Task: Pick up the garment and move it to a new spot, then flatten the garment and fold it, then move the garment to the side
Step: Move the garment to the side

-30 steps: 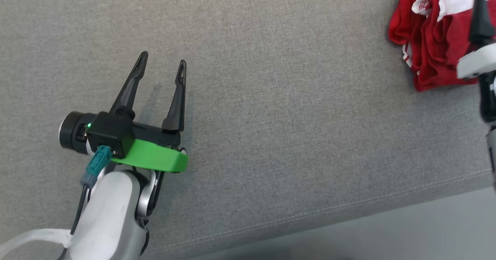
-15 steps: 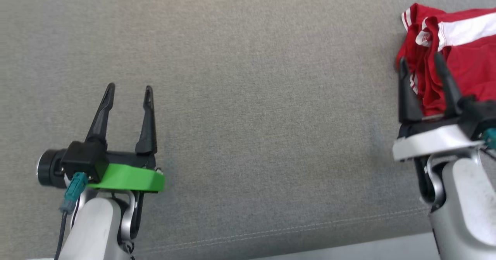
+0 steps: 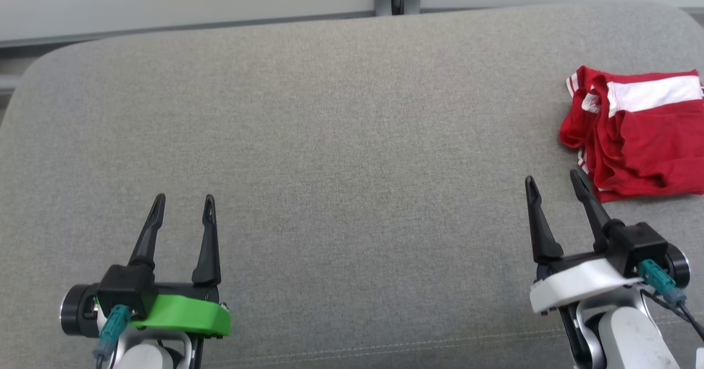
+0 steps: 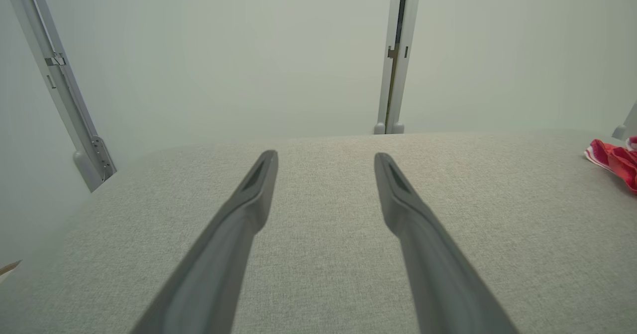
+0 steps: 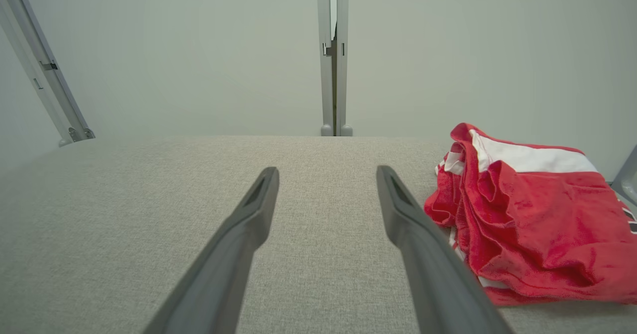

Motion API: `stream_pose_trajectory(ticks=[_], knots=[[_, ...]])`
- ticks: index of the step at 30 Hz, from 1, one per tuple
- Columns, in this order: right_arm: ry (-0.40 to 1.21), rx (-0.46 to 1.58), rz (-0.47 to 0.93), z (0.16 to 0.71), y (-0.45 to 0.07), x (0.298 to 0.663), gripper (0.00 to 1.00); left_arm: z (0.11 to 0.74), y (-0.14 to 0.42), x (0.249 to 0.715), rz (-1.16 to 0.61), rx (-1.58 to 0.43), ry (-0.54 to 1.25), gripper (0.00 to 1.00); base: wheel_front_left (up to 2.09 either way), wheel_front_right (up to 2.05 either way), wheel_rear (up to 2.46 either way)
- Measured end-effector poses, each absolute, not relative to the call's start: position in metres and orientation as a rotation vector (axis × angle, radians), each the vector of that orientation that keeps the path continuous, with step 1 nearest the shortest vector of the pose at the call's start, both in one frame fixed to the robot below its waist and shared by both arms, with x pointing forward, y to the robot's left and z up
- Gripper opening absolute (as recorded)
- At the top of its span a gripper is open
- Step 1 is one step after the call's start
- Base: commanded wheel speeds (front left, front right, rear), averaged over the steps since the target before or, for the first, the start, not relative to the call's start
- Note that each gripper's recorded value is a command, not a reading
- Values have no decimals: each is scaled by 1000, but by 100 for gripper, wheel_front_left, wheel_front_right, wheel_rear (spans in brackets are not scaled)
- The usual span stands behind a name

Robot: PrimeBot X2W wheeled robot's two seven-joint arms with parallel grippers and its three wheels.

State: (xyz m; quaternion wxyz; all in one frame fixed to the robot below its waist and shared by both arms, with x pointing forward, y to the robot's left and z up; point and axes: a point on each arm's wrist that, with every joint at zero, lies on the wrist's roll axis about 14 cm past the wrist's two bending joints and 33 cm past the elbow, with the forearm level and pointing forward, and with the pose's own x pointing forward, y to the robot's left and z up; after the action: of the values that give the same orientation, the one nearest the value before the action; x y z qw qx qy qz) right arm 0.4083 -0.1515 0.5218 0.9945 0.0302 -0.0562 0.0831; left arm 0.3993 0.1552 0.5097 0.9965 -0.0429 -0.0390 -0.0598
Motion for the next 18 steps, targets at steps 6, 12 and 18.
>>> stream_pose_trajectory(ticks=[6,12,18], knots=[[-108,63,163,525,-151,389,100,514,163,382,-88,-86,-86,100,0,0,0],[-106,67,138,528,-159,375,100,517,165,371,-75,-86,-95,100,0,0,0],[-112,66,126,531,-162,369,100,514,164,365,-81,-81,-87,100,0,0,0]])
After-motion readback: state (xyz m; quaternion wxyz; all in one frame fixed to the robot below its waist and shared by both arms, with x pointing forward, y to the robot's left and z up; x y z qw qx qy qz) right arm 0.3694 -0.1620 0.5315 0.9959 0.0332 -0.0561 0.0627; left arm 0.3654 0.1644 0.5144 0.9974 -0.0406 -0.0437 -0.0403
